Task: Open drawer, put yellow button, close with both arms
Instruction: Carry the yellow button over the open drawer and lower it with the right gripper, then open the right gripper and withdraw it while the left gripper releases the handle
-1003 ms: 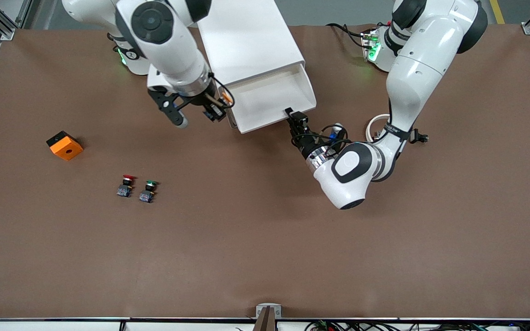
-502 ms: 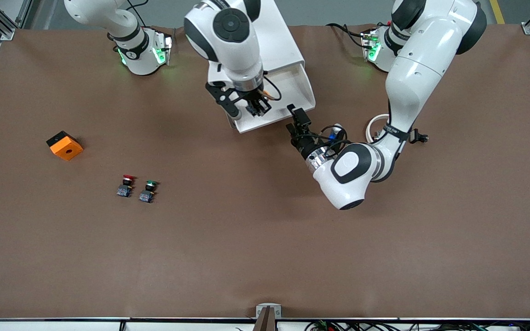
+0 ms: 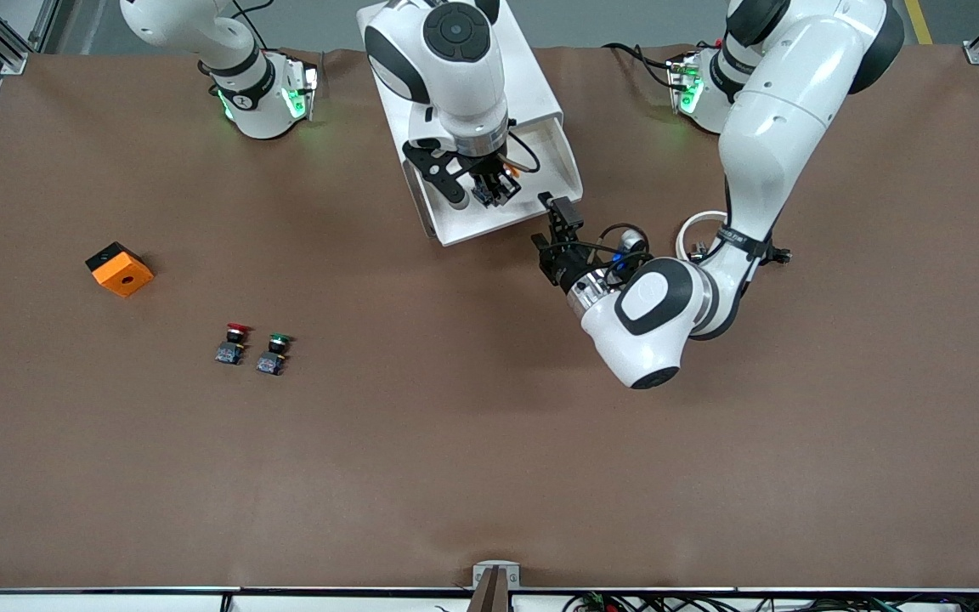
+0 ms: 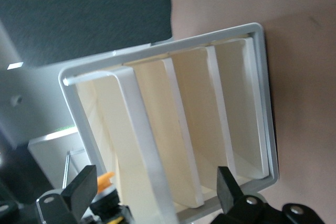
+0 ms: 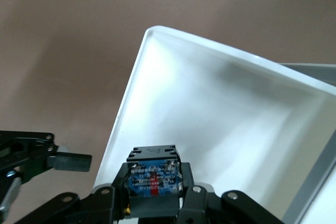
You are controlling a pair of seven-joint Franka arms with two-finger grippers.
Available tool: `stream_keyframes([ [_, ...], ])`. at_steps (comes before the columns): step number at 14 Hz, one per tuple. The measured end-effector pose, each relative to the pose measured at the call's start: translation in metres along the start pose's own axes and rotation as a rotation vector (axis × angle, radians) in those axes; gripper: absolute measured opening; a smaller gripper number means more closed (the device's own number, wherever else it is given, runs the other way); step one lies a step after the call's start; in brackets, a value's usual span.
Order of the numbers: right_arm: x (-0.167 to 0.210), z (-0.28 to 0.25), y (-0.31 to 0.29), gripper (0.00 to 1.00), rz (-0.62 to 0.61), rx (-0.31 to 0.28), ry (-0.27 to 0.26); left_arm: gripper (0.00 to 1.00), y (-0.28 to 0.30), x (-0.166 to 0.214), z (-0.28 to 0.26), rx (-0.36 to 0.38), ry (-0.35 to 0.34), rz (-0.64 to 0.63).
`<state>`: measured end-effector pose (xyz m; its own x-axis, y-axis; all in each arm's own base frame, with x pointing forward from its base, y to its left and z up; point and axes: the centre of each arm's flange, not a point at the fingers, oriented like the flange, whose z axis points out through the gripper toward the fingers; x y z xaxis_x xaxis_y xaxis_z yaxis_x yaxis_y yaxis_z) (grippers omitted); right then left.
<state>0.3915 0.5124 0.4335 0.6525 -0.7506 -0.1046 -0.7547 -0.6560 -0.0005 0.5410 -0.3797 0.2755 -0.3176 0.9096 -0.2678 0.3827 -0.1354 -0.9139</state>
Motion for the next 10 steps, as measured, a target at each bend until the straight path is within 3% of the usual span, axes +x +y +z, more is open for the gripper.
stream_keyframes([
  [5,-0.020,0.002,0.004,0.41,-0.024,0.002,0.026,1.00,-0.058,-0.013,-0.016,-0.102,0.112,0.269],
  [7,-0.022,0.003,0.004,0.57,-0.036,0.003,0.044,1.00,-0.069,-0.012,-0.022,-0.139,0.164,0.354],
  [10,-0.028,0.004,0.004,0.88,-0.055,0.007,0.063,1.00,-0.068,-0.004,-0.028,-0.175,0.244,0.454],
])
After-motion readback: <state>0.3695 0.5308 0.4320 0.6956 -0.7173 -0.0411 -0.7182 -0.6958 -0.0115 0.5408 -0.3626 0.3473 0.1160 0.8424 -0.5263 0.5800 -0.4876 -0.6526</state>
